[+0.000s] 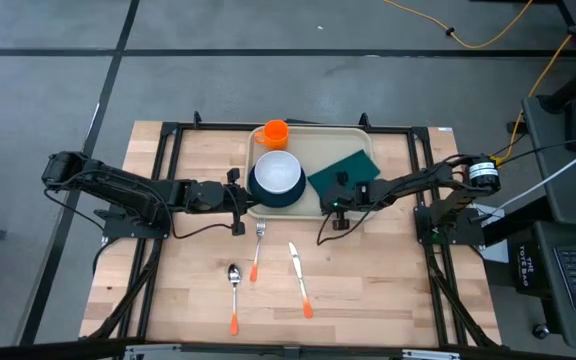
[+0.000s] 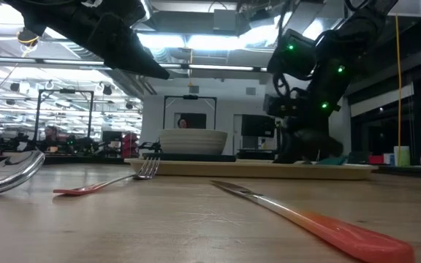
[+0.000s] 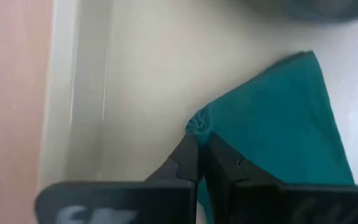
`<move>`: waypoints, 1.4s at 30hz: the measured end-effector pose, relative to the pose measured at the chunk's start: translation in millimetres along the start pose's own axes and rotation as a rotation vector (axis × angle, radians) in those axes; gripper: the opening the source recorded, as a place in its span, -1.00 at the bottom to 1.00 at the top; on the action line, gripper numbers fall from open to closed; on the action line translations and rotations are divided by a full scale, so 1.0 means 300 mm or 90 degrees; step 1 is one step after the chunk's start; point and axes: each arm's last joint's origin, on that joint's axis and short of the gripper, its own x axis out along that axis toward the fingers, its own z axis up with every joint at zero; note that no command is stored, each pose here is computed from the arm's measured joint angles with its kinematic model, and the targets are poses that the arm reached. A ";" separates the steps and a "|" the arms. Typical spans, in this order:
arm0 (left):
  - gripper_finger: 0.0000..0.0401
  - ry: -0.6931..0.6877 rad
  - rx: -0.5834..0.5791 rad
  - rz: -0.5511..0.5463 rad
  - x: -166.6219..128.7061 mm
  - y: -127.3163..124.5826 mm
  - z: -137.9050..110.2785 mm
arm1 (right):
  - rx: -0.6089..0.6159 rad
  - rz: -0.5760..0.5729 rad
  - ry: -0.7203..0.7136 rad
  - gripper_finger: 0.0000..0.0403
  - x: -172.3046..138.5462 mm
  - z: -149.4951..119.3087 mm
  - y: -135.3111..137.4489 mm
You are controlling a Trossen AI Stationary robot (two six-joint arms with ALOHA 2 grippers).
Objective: Set up tray
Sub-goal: Put the green napkin to the right of the green plate on the gray serving tray
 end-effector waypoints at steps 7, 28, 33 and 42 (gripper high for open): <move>-0.98 0.001 0.000 0.000 0.000 0.000 0.000 | -0.112 -0.016 0.001 -0.94 -0.046 -0.009 -0.055; -0.99 -0.003 -0.001 -0.001 0.000 0.000 0.002 | -0.250 0.074 -0.055 -0.94 -0.104 -0.019 -0.085; -0.98 -0.003 -0.002 -0.001 0.000 0.000 0.002 | -0.285 0.105 0.006 -0.94 -0.113 -0.045 -0.048; -0.98 -0.004 -0.009 -0.002 0.000 0.000 0.002 | -0.313 0.147 0.071 -0.94 -0.124 -0.079 -0.023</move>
